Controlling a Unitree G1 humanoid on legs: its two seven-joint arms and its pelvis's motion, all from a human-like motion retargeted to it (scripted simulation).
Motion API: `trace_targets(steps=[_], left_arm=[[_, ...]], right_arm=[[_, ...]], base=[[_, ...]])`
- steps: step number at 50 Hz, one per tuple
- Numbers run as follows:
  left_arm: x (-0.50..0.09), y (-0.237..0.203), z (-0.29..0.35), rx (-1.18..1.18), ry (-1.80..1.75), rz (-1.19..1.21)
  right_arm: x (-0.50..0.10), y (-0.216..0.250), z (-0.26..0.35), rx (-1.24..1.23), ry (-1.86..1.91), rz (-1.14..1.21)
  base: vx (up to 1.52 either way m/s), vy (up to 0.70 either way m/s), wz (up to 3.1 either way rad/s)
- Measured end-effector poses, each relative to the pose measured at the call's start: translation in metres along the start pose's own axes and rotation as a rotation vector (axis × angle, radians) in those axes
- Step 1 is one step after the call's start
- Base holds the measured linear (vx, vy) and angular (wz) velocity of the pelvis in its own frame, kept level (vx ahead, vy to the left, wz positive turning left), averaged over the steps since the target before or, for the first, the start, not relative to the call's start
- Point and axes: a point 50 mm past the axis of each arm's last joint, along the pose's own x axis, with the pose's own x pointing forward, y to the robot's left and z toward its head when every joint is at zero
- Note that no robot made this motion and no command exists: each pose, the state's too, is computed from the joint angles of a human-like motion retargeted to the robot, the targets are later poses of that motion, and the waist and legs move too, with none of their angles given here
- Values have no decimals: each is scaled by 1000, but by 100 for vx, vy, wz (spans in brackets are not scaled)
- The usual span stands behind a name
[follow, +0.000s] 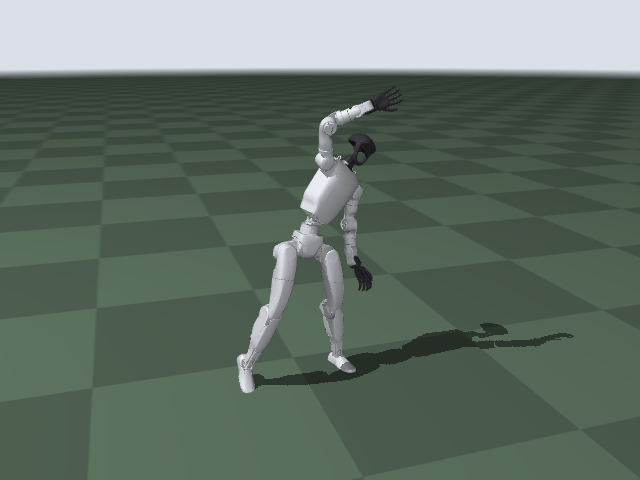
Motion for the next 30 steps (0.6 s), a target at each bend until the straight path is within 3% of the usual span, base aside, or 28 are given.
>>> trace_targets(steps=[12, 23, 30], left_arm=[[-4, 0, -9, -33, 25, 3], [-42, -37, -56, -50, 177, -97], [-60, -60, -67, -110, 244, -139]], right_arm=[[-18, 26, -29, -73, 102, 146], [-58, 48, -90, -110, 393, 367], [-84, 57, -112, -125, 528, 455]], base=[[-4, -6, -14], [-6, -3, -80], [-1, -37, -99]])
